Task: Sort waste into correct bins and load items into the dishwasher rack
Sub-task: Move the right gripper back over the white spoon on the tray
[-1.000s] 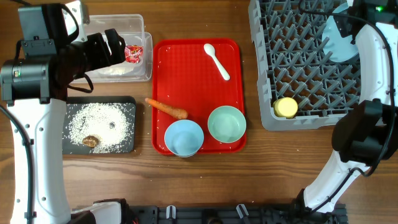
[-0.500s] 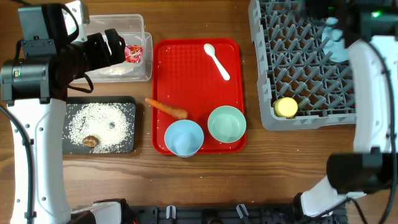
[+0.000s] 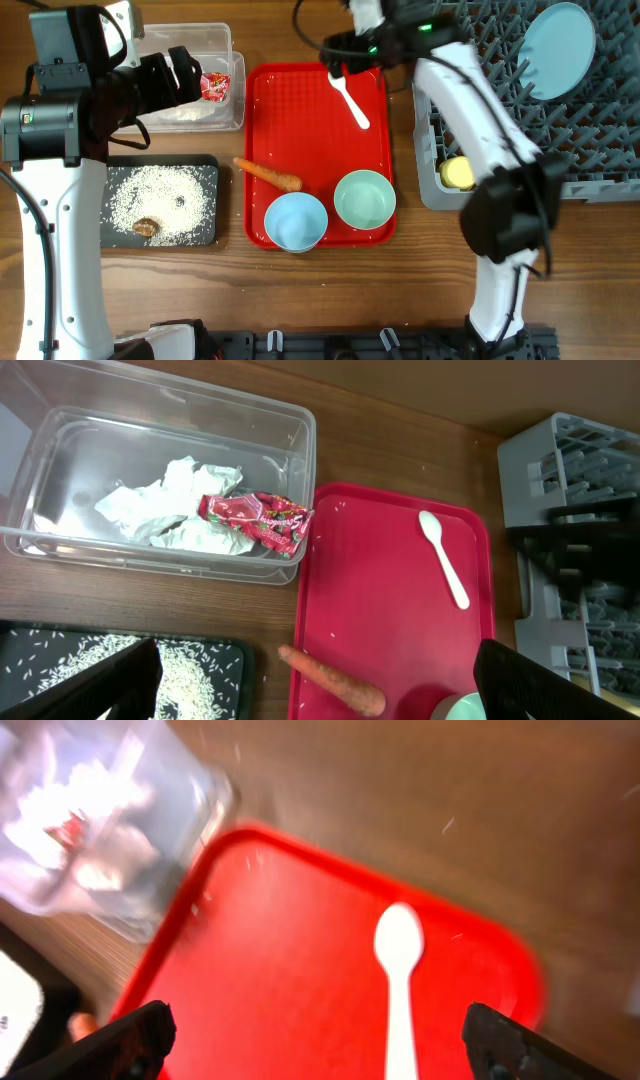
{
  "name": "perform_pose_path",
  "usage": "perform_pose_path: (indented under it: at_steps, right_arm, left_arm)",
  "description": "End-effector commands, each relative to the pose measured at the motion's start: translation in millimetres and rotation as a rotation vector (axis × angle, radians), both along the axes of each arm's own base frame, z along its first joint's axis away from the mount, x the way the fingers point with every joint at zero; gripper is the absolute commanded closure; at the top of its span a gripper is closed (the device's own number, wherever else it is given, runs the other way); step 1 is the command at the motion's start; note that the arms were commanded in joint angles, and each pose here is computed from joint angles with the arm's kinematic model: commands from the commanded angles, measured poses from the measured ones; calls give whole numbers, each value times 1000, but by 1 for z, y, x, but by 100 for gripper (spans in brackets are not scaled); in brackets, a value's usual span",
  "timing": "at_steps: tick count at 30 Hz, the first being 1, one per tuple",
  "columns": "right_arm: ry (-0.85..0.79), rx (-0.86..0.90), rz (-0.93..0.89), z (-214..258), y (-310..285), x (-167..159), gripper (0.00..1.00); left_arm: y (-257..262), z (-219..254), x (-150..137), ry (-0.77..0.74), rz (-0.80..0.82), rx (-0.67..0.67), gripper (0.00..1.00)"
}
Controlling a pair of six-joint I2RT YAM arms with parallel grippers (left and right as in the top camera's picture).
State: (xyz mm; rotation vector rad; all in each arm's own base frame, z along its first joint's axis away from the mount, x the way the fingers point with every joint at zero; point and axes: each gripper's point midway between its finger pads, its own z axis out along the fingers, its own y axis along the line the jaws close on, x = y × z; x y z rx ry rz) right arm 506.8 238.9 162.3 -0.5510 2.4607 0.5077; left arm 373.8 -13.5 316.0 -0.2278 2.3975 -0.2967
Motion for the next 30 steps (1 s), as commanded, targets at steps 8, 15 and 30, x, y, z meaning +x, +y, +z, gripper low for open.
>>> perform_pose_path:
  at_steps: [8, 15, 30]
  right_arm:
    - [186, 8, -76, -111, 6, 13, 19]
    - [206, 11, -95, -131, 8, 17, 28]
    - [211, 61, -277, -140, 3, 36, 34]
  left_arm:
    - [2, 3, 3, -8, 10, -2, 0]
    - [2, 3, 3, -8, 10, -2, 0]
    - [2, 3, 3, -8, 10, -2, 0]
